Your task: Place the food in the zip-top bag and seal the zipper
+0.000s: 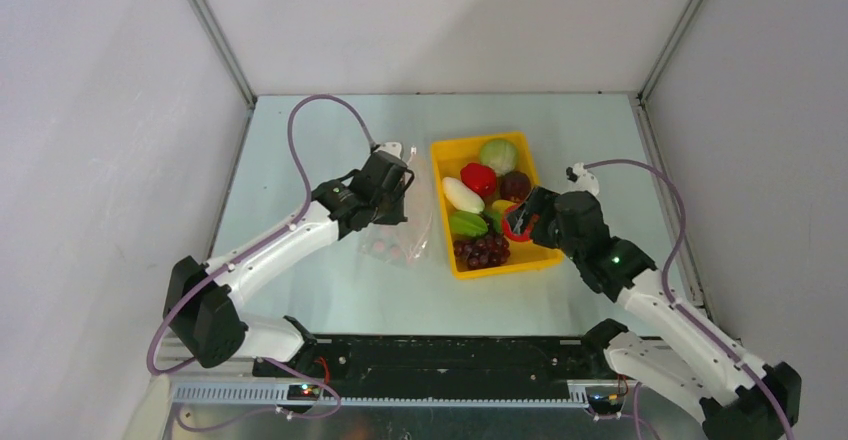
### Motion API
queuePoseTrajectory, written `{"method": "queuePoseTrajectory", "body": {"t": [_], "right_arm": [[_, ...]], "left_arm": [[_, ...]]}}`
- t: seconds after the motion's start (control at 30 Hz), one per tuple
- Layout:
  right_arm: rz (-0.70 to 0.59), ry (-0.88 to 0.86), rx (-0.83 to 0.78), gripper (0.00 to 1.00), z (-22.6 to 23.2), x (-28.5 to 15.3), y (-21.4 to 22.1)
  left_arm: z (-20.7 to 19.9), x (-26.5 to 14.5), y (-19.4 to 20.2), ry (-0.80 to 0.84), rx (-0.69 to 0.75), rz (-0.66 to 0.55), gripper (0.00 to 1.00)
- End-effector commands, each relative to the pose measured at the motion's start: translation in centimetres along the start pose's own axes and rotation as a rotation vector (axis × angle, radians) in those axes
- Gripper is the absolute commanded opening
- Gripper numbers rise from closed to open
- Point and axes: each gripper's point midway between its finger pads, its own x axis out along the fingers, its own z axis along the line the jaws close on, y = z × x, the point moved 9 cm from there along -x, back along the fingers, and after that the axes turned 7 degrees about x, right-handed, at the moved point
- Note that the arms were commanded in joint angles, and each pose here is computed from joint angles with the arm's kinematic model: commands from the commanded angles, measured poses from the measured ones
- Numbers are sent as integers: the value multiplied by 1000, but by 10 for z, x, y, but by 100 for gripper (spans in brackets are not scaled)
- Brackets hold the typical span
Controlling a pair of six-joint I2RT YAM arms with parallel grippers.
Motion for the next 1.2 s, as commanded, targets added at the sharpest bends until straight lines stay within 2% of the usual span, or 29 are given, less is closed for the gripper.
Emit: {"method": "queuePoseTrajectory", "body": {"t": [0.0,0.13,0.43,0.6,0.73,1.17], "right_arm": [[19,-367,-30,43,40,-24,-11],[13,-640,-39,43,78,-39,-17],[-30,-798,-82,42,152,-38,-21],[-93,-793,-47,42,166,-38,-23],[-94,-800,-26,43,172,-34,-20],[-86,-497,-77,44,151,11,8]], "left_arm": [[-14,-10,-18,67,-13,-58,0],[-18,-8,-17,75,2,-45,0],[-29,-7,-15,119,24,-15,0],[-30,-10,-14,128,20,-18,0],[-31,-12,-15,133,14,-24,0],[-36,-23,-15,219,-12,-39,0]]}}
